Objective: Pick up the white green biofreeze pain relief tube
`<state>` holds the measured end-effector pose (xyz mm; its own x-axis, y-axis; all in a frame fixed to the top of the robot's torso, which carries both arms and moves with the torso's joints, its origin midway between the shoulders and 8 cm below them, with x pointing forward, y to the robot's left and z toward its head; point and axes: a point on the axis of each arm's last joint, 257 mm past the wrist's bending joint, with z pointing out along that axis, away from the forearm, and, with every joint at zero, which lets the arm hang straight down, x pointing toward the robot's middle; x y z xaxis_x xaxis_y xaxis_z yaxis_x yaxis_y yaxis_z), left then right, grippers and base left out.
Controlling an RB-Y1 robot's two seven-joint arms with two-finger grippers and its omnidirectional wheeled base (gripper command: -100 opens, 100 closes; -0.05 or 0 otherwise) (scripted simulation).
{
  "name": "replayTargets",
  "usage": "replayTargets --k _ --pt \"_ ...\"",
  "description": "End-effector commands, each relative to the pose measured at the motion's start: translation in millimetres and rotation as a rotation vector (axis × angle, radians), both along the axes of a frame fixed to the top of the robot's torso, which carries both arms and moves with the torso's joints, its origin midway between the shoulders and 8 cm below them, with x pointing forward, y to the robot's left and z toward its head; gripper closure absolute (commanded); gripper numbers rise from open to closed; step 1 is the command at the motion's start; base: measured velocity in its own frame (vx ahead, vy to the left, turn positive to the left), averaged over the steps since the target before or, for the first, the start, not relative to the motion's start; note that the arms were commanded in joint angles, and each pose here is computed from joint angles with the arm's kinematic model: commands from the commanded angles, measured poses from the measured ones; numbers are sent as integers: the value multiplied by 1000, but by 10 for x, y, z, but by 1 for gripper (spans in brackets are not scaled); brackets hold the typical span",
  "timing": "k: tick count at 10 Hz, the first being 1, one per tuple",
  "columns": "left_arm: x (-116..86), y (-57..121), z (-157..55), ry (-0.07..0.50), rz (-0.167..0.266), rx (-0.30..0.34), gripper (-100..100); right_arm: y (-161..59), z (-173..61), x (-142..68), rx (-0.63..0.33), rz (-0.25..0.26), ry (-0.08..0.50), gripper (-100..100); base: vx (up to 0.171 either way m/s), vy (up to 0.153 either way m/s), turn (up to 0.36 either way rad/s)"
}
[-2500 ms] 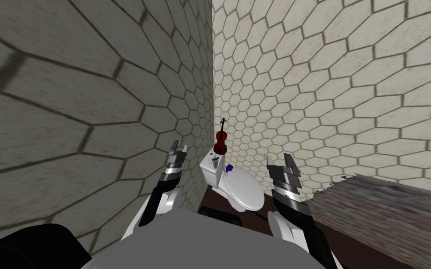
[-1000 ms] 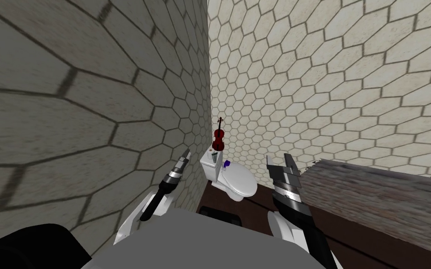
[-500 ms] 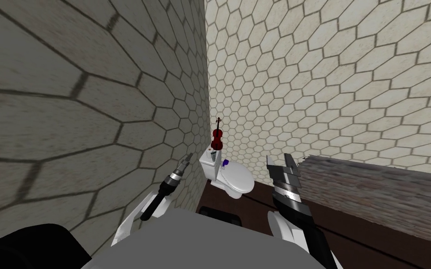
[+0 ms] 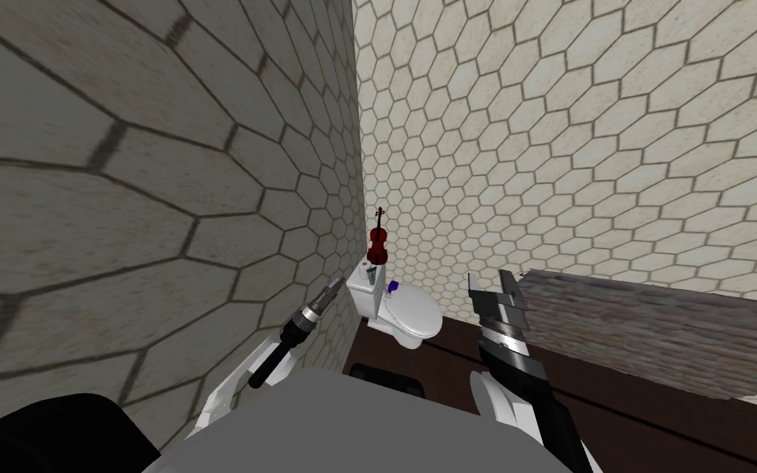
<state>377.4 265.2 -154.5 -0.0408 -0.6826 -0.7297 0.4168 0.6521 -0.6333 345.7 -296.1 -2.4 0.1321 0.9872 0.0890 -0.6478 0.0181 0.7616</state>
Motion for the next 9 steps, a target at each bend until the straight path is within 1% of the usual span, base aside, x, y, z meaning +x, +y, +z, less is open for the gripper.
replayTargets --k 1,5,9 --pt "-7 -55 -173 18 -17 82 -100 0 0 0 0 0 0 0 52 -19 -85" --pt "-41 -209 -551 46 -72 285 -100 0 0 0 0 0 0 0 77 -16 -85" --pt "-108 -330 -889 55 -135 479 -100 0 0 0 0 0 0 0 92 -12 -76"
